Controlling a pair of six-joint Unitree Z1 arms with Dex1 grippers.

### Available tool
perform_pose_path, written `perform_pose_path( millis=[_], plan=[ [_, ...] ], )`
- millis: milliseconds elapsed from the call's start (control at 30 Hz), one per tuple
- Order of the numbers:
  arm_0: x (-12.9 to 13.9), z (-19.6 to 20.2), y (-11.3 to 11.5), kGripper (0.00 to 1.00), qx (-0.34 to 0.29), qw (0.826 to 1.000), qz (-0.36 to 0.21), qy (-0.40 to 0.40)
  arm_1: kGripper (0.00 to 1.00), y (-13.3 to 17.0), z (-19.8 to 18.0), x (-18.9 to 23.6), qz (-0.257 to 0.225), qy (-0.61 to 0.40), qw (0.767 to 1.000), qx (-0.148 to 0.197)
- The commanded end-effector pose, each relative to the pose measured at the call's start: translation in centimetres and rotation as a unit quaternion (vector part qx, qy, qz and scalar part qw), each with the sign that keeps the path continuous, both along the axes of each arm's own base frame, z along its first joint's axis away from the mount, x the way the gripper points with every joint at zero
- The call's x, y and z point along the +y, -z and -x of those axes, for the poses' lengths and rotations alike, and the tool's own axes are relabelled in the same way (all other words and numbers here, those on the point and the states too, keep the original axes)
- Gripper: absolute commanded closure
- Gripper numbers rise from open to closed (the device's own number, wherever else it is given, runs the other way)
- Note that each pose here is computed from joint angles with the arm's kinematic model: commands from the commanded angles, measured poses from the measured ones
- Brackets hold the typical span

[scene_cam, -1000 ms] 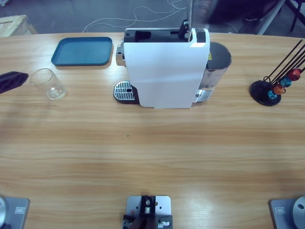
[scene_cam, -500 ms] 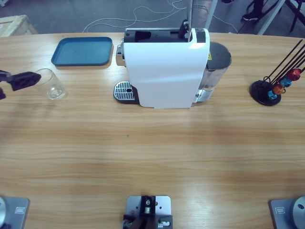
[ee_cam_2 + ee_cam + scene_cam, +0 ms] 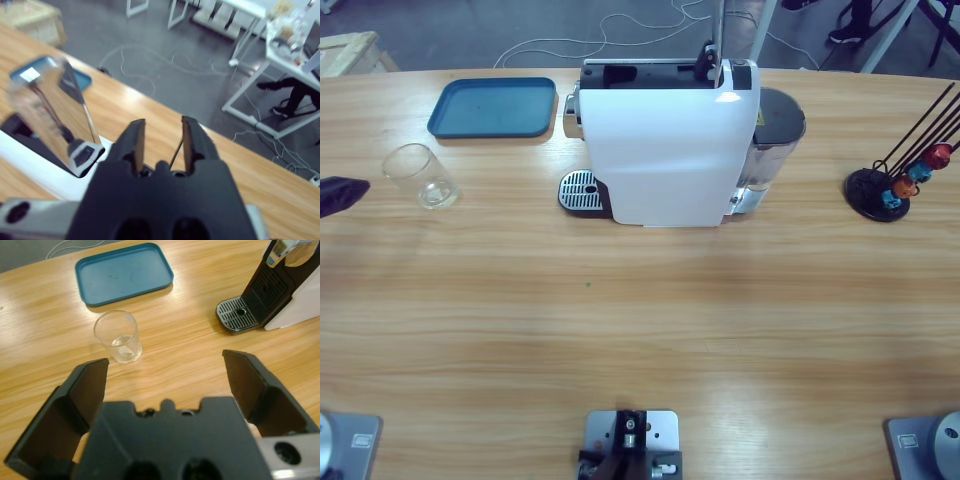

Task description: Pour coffee

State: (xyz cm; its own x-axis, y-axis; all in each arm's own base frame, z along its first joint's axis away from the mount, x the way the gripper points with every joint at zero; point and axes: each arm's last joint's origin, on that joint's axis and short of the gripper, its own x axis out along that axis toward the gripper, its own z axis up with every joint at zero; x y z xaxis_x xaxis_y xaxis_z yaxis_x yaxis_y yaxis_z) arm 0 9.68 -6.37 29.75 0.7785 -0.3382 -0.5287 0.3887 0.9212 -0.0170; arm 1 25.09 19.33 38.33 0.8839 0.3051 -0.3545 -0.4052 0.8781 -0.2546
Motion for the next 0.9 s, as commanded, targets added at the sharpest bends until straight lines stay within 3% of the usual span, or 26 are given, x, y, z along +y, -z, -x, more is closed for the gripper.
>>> perform_pose_path(
  millis=[33,333,600,900],
  plan=[
    [-0.3,-0.4,1.2,0.018,0.015,1.000,-0.012,0.006,1.000,2.0,-4.1,3.9,0.051,0.032,0.998,0.022],
    [-0.4,-0.5,1.2,0.018,0.017,1.000,-0.013,0.007,1.000,-0.6,-3.1,7.8,0.077,0.015,0.997,0.006],
    [-0.4,-0.5,1.2,0.018,0.018,1.000,-0.013,0.006,1.000,0.3,-1.2,9.1,0.079,0.018,0.996,0.023],
    [-0.5,-0.6,1.3,0.018,0.020,1.000,-0.016,0.006,1.000,0.0,-0.4,11.1,0.065,0.001,0.998,0.018]
  ],
)
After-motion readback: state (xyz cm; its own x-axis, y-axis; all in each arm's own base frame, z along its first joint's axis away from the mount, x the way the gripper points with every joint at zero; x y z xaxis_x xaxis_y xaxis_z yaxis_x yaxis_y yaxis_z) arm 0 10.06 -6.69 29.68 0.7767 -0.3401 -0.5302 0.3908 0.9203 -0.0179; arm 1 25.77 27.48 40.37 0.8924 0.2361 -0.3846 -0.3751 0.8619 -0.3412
